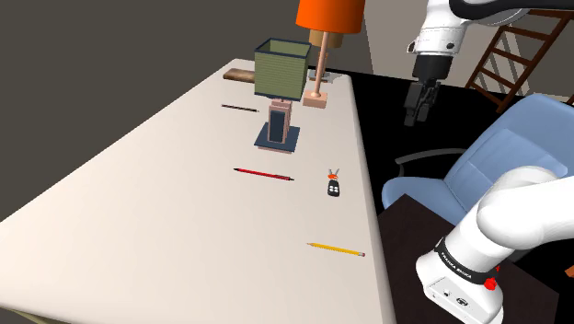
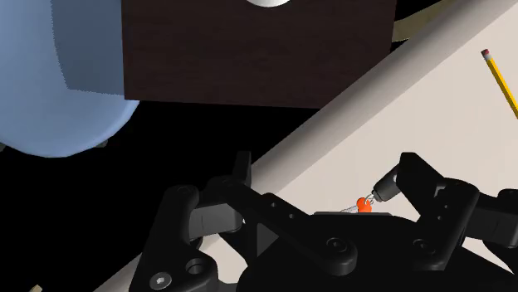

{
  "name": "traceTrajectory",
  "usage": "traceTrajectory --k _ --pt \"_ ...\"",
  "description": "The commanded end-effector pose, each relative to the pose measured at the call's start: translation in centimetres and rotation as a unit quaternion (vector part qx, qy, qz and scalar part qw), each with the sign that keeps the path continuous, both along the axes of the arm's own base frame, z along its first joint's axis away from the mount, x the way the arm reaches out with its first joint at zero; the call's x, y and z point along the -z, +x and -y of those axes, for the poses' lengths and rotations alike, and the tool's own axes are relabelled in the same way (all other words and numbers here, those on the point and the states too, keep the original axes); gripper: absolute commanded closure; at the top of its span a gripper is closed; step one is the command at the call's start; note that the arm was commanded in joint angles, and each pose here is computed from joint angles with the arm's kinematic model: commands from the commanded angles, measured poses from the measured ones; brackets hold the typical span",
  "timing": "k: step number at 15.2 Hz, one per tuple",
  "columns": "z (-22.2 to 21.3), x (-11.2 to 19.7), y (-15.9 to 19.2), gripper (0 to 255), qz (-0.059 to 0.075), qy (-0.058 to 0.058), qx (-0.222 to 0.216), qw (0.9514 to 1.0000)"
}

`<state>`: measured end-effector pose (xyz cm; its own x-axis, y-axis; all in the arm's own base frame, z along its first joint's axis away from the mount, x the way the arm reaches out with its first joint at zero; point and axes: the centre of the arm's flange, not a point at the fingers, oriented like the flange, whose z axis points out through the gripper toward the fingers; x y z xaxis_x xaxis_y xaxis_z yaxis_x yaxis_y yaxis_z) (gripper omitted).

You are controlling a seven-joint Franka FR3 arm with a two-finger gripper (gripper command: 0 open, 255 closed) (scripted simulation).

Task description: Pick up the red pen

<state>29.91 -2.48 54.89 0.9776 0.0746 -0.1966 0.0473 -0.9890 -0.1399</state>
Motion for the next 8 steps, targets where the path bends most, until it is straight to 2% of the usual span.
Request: traceTrajectory --k 1,8 --pt "0.0 0.0 0.0 0 0.0 0.0 0.0 1.0" --pt "-6.3 4.2 5.4 0 0.025 -0.005 -0.085 0.9961"
